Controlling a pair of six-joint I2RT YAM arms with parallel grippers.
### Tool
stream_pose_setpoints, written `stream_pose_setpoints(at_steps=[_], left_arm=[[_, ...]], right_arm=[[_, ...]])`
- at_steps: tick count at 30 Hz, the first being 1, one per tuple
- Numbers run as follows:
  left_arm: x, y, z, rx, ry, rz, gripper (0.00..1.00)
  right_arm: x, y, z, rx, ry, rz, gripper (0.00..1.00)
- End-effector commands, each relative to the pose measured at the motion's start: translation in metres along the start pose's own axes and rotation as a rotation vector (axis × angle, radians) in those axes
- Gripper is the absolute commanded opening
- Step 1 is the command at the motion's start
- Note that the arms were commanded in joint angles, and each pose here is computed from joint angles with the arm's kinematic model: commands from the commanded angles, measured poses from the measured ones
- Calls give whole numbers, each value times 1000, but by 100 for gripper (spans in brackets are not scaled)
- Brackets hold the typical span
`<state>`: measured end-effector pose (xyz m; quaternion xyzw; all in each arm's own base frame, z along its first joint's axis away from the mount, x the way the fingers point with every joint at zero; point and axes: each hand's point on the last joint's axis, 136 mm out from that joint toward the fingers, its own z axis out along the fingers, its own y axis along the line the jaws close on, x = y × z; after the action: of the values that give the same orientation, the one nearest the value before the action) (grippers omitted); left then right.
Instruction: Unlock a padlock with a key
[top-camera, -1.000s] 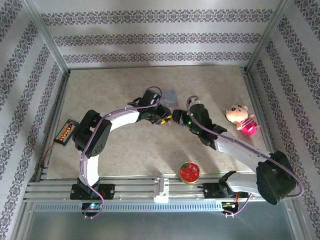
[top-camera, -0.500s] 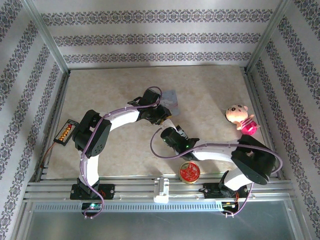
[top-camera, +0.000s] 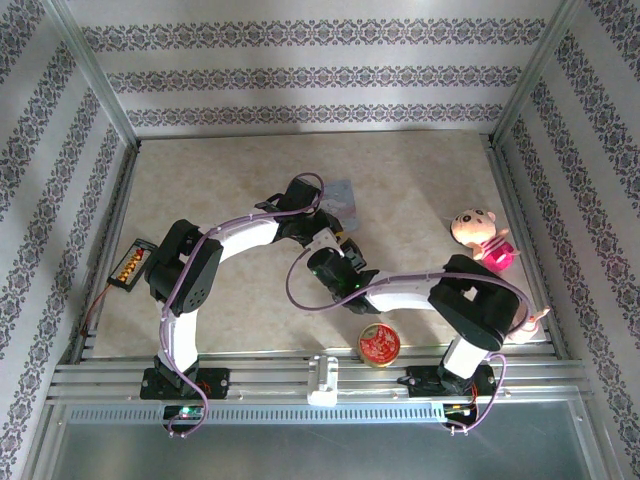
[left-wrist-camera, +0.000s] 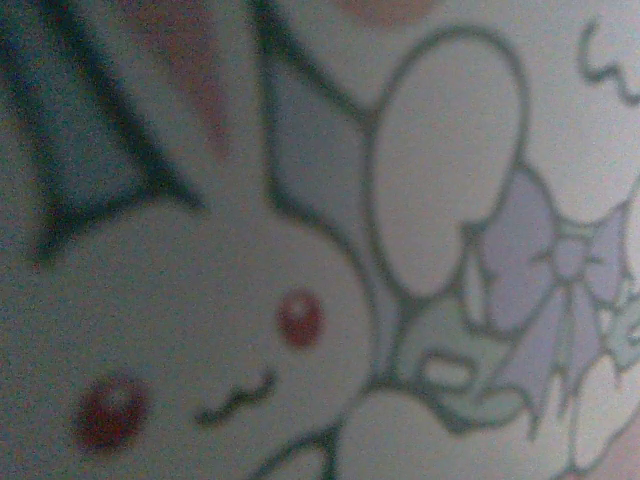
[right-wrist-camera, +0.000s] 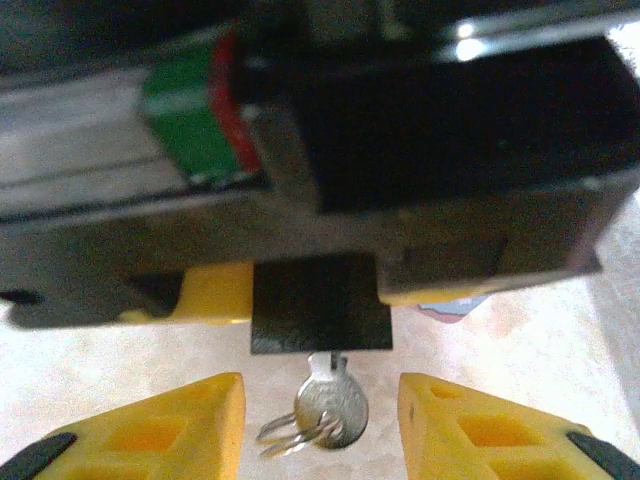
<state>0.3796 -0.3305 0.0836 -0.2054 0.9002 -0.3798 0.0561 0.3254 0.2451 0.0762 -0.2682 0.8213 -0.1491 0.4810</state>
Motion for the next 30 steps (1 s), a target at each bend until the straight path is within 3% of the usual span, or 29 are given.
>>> stream_pose_setpoints(at_steps=[1,9,17,20,30], left_arm=[[11,2,-4,-4,64,-33,0],[14,2,-5,-5,74,-28,0],[15,1,-6,-1,81,-29,0],[16,0,-5,0,82,-28,0],[16,-2,-4,11,89,-26,0]], right_arm=[[-8,-10,9,64,-16,-19,39],[-16,-18,14,125,-46,-64,21],[-14,-17,15,85,-44,58,4],[-13,-10,13,-11,-21,173,0],[2,-9,16,-393,102,647,0]])
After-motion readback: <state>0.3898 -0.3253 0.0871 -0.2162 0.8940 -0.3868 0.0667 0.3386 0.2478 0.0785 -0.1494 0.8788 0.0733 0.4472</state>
